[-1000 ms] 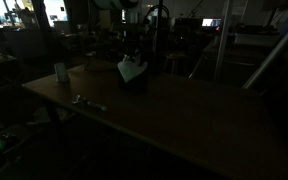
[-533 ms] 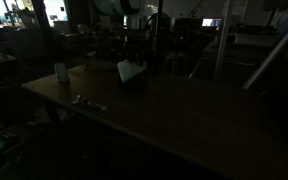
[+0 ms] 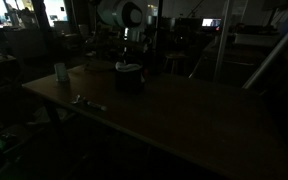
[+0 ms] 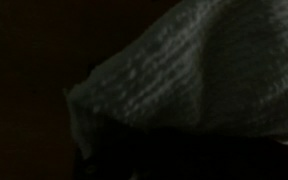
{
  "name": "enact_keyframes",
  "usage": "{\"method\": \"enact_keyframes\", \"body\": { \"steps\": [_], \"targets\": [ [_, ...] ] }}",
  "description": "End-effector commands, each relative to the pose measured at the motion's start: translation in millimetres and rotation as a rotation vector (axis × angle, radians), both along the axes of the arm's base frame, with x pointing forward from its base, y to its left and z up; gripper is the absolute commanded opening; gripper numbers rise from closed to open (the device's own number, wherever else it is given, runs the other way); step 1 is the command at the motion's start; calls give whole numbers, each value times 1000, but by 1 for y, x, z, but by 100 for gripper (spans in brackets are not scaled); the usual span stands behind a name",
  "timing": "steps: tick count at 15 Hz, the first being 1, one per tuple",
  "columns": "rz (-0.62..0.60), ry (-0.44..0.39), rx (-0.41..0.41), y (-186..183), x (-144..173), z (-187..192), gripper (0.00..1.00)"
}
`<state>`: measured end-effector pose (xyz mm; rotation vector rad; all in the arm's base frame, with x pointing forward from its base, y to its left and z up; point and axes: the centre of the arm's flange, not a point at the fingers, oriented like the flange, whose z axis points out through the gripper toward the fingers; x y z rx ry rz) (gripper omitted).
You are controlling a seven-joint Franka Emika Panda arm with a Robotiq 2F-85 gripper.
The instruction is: Put the white towel into the basket
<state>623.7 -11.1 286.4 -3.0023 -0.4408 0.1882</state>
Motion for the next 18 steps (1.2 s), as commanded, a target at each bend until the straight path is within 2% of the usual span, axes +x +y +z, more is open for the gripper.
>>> {"method": "enact_keyframes", "body": {
  "steps": [1, 4, 8, 14, 18],
  "targets": [
    [15, 49, 39, 4, 5, -23, 0],
    [18, 50, 31, 3, 7, -24, 0],
    [14, 4, 22, 0, 6, 1, 0],
    [4, -135, 7, -6, 0, 76, 0],
    [-16, -179, -7, -12, -12, 105, 0]
  ]
}}
